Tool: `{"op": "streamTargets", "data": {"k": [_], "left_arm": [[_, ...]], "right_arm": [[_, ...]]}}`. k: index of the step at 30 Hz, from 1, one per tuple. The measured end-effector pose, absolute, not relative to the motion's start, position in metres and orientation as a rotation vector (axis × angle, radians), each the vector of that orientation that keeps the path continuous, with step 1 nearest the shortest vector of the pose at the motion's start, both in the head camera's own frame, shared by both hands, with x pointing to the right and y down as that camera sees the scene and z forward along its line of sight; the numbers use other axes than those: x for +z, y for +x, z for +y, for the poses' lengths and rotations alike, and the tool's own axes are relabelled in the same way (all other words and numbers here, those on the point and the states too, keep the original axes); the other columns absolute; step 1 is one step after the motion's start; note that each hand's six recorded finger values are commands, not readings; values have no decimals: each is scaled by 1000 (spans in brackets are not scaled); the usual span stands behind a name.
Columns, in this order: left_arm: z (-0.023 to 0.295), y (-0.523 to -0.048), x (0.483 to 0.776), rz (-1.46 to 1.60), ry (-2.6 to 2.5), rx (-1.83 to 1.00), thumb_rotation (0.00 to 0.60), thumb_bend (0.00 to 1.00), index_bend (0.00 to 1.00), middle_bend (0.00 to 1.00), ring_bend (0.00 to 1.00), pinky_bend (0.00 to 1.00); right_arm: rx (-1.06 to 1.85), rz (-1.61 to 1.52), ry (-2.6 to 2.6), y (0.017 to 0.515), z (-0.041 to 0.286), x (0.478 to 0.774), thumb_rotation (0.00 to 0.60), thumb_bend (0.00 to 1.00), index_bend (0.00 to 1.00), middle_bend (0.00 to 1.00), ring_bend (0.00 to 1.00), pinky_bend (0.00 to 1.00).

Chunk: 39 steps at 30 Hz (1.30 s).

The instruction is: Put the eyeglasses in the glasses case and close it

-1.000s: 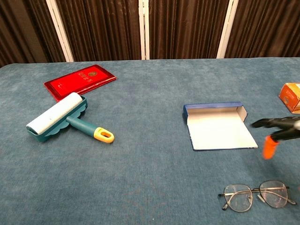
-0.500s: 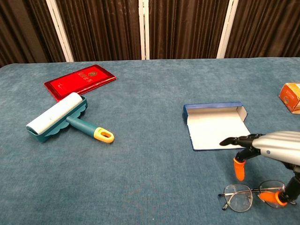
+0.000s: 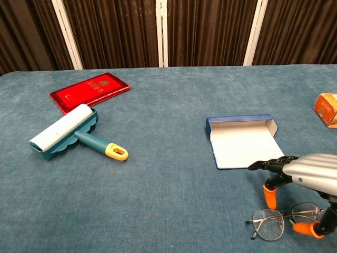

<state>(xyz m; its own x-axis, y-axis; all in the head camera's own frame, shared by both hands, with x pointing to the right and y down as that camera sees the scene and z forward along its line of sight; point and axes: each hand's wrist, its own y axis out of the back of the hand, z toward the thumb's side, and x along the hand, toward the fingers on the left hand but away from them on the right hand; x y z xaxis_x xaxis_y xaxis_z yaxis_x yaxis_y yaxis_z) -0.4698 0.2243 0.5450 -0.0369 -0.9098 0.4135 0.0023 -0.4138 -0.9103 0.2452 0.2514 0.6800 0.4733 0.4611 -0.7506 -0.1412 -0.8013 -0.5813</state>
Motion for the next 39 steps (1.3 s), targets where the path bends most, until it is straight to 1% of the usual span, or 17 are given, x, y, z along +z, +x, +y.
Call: {"op": "streamTargets", "data": {"k": [10,14,18,24,34,39], "left_arm": [[225,-469,545,992,-1493,-1552,600,0,0,0,0,0],[225,-469,545,993,-1495,-1552,600,0,0,0,0,0],[225,-469,545,993,-1497,-1551,600,0,0,0,0,0],[225,-469,546,989,-1499,-1553,600,0,0,0,0,0],[225,-469,546,989,-1499,-1553,600,0,0,0,0,0],[225,-469,546,988,-1500,-1554,600,0,0,0,0,0]], "right_arm": [[1353,-227,-2115,250,256,682,600,245,477,0,0,0],[1358,-222,-2097,253,255,684,600,289,494,0,0,0],[1361,-222,-2080,256,255,686,600,321,535,0,0,0],[1350,-240,-2083,257,254,685,600,339,580,0,0,0],[1334,-277,-2089,257,249,682,600,356,599,0,0,0],[1340,-268,-2087,258,250,684,600,394,602,0,0,0]]}}
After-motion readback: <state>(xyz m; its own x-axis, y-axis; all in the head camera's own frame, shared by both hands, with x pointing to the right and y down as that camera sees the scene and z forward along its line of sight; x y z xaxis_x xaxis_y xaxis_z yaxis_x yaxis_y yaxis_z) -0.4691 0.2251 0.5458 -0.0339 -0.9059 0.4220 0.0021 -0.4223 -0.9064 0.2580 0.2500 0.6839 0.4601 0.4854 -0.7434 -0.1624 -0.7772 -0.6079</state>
